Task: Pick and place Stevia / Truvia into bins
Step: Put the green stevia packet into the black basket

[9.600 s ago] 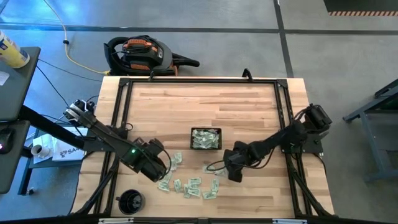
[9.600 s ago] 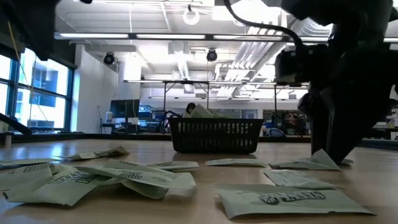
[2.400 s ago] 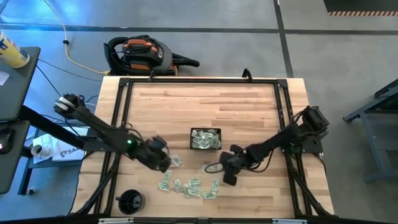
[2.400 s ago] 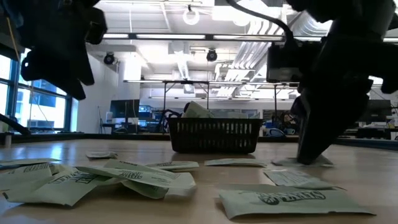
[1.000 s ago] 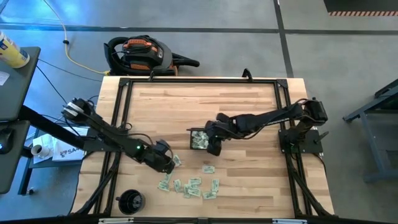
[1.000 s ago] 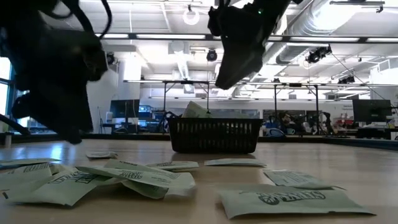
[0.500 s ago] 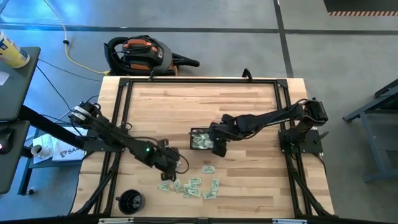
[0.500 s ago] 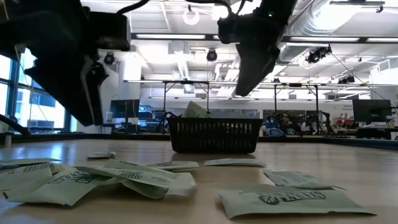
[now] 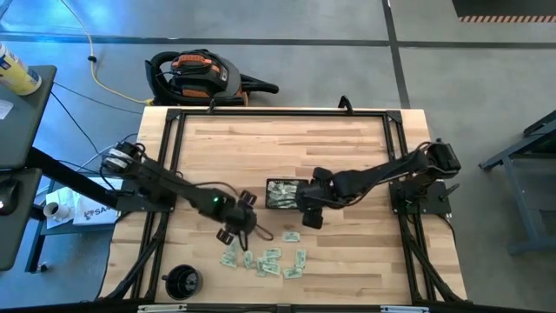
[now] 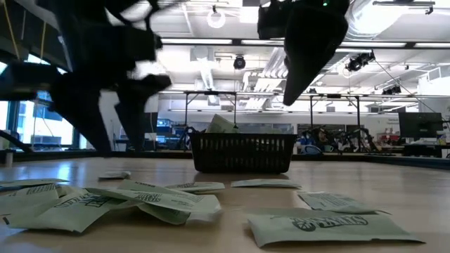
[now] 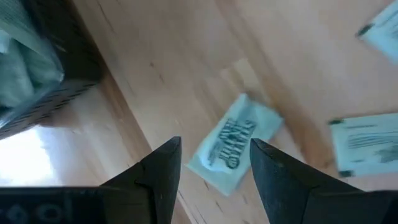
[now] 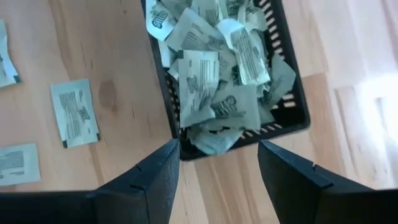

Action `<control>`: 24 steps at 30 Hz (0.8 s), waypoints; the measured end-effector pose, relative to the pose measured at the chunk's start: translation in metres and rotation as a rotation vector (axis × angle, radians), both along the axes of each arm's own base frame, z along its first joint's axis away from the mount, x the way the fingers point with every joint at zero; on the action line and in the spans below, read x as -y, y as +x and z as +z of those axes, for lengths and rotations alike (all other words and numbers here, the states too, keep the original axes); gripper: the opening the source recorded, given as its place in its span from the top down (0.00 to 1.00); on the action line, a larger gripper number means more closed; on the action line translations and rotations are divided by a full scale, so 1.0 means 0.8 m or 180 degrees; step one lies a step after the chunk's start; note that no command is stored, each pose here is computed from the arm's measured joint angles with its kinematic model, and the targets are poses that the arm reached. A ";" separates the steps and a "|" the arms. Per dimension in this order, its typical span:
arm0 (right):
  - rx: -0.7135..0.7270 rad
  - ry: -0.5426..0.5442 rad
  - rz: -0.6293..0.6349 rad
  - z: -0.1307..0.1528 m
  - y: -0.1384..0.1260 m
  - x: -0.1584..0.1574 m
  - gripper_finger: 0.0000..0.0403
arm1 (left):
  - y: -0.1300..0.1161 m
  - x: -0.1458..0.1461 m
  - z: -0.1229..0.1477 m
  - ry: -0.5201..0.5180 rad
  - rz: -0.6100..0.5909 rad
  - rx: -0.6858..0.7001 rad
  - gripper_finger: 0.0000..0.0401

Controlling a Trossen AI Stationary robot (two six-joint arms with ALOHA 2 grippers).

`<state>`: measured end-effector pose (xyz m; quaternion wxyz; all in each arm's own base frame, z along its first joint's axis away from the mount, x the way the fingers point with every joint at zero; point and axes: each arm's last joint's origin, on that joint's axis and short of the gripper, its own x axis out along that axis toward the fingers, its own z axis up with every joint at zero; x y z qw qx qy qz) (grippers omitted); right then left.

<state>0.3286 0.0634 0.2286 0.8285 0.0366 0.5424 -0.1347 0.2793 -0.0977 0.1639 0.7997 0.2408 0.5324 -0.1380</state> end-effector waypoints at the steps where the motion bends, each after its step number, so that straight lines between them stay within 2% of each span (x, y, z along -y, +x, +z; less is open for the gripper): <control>1: -0.0003 -0.0041 -0.0010 0.002 -0.002 -0.002 0.48 | 0.003 -0.005 -0.004 -0.0046 -0.0020 -0.0071 0.44; 7: -0.0021 -0.0331 -0.0106 0.014 -0.018 -0.005 0.48 | 0.011 -0.023 -0.025 -0.0343 -0.0171 -0.0381 0.44; 10: -0.0066 -0.0490 -0.0177 0.022 -0.028 0.000 0.48 | 0.013 -0.025 -0.028 -0.0451 -0.0184 -0.0444 0.48; 13: -0.0062 -0.0654 -0.0290 0.033 -0.038 0.006 0.48 | 0.013 -0.023 -0.030 -0.0433 -0.0223 -0.0455 0.60; 17: -0.0026 -0.0877 -0.0447 0.047 -0.049 0.019 0.48 | 0.012 -0.024 -0.030 -0.0388 -0.0225 -0.0464 0.83; 19: -0.0004 -0.0960 -0.0551 0.054 -0.056 0.027 0.48 | 0.011 -0.025 -0.030 -0.0271 -0.0127 -0.0478 0.92; 22: 0.0070 -0.1040 -0.0674 0.068 -0.066 0.037 0.48 | 0.009 -0.034 -0.020 -0.0048 0.0268 -0.0601 0.92; 24: 0.0165 -0.1101 -0.0749 0.079 -0.074 0.043 0.48 | 0.017 -0.040 -0.002 -0.0029 0.0514 -0.0604 0.88</control>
